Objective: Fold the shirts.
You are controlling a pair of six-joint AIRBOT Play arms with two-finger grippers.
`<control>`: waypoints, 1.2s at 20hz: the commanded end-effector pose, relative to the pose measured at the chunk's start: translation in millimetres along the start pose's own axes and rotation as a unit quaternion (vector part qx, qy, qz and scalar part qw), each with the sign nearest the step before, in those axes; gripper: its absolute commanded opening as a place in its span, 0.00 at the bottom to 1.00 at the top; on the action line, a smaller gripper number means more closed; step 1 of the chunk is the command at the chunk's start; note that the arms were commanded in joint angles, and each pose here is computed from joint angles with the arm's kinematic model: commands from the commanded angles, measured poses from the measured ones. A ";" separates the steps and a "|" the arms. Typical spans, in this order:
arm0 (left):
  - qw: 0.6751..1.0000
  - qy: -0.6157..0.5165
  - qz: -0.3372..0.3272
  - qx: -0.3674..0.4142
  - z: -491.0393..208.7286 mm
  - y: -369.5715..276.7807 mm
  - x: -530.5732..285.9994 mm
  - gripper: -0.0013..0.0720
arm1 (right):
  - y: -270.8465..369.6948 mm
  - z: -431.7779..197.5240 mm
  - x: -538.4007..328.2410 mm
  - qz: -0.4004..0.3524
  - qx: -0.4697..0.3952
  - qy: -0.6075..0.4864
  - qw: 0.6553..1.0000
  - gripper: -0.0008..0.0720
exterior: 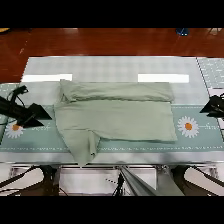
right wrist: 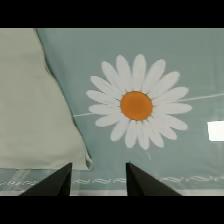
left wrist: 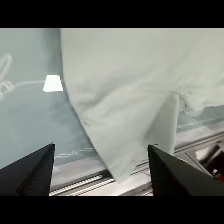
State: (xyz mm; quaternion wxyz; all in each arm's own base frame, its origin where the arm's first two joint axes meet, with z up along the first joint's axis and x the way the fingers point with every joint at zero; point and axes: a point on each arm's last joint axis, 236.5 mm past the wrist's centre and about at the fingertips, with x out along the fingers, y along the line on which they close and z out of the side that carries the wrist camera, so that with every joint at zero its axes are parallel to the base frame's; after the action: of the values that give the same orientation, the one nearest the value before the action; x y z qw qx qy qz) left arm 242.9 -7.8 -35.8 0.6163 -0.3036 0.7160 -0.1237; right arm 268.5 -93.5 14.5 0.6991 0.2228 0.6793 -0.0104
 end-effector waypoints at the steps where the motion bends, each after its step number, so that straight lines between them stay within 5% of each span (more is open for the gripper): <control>1: 0.999 0.018 -0.044 -0.026 -31.3 5.1 41.7 0.93 | 12.0 7.4 16.8 0.059 0.006 -0.049 0.997 0.61; 9: 0.999 0.032 0.003 -0.007 -44.1 7.0 96.9 0.88 | 10.4 23.7 16.3 0.056 0.005 -0.086 0.995 0.61; 11: 1.000 0.014 -0.004 -0.007 -34.7 -3.9 102.4 0.53 | 11.4 23.6 16.2 0.058 0.005 -0.086 0.995 0.61; 13: 1.000 0.009 -0.015 0.000 -31.6 -15.7 107.3 0.52 | 16.8 25.4 15.2 0.070 0.007 -0.090 0.993 0.61; 15: 1.000 0.016 -0.015 0.011 -34.7 -17.7 108.6 0.11 | 14.5 24.6 15.7 0.065 0.006 -0.088 0.994 0.61; 16: 0.999 0.022 -0.017 0.018 -37.6 -18.5 108.5 0.05 | 7.2 21.1 17.1 0.050 0.004 -0.080 0.996 0.61; 21: 0.999 0.036 -0.024 0.029 -44.6 -20.6 106.8 0.05 | -11.3 -25.5 50.9 0.043 0.039 -0.001 0.998 0.63; 22: 0.999 0.036 -0.024 0.031 -44.6 -20.7 106.8 0.05 | -7.7 -42.2 65.2 0.055 0.047 0.025 0.997 0.74; 24: 0.998 0.036 -0.024 0.038 -44.7 -20.6 106.8 0.05 | 10.2 -65.0 88.1 0.102 0.041 0.053 0.993 0.77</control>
State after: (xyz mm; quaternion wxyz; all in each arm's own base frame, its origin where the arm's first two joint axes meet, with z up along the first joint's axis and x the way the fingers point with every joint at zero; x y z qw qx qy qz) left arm 201.1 -94.4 -102.4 0.5976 -0.2971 0.7257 -0.1674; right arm 240.3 -68.4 -46.1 0.6824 0.2898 0.6710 0.0061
